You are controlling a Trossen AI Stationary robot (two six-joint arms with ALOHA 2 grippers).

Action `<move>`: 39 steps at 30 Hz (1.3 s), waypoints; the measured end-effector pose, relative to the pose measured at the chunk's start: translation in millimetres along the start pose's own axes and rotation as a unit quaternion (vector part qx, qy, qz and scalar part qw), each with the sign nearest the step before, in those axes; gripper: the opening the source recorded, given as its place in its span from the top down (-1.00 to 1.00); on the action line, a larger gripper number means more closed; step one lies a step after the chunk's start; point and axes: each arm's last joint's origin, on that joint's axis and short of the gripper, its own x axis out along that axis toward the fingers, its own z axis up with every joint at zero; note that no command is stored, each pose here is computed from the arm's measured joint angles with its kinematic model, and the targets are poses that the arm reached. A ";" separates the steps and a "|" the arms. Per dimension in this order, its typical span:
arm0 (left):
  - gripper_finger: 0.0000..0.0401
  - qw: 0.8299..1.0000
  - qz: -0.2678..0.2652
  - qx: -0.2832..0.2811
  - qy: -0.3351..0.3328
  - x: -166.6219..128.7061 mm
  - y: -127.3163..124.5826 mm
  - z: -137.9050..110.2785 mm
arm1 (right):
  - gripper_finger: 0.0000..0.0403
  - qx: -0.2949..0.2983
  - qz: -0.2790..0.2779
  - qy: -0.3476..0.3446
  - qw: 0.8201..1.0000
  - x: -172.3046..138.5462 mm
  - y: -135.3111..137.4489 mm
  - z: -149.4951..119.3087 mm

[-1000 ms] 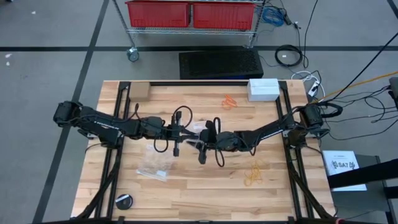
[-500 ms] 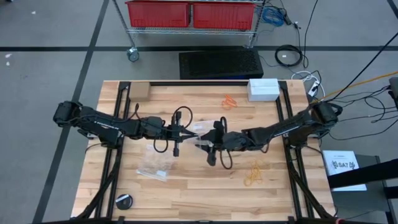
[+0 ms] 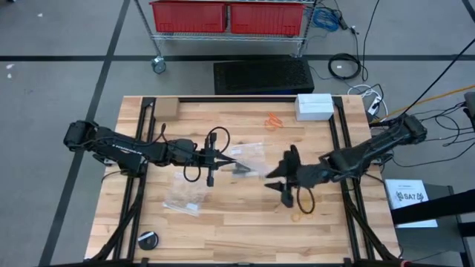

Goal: Sort rubber bands
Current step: Put the yellow rubber band into the open transparent zip bag

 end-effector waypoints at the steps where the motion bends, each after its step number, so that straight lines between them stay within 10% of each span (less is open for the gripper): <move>1: 1.00 1.000 0.000 0.000 0.000 0.0 0.0 0.0 | 0.32 0.017 -0.009 0.031 0.999 -3.0 -1.0 -7.1; 14: 1.00 1.000 0.000 0.000 0.000 0.0 0.0 0.0 | 0.32 0.121 -0.137 0.360 0.915 9.2 -9.2 -121.5; 39: 1.00 1.000 0.001 -0.001 0.001 0.0 0.7 -0.3 | 0.58 0.121 -0.179 0.347 0.913 23.9 -43.3 -164.5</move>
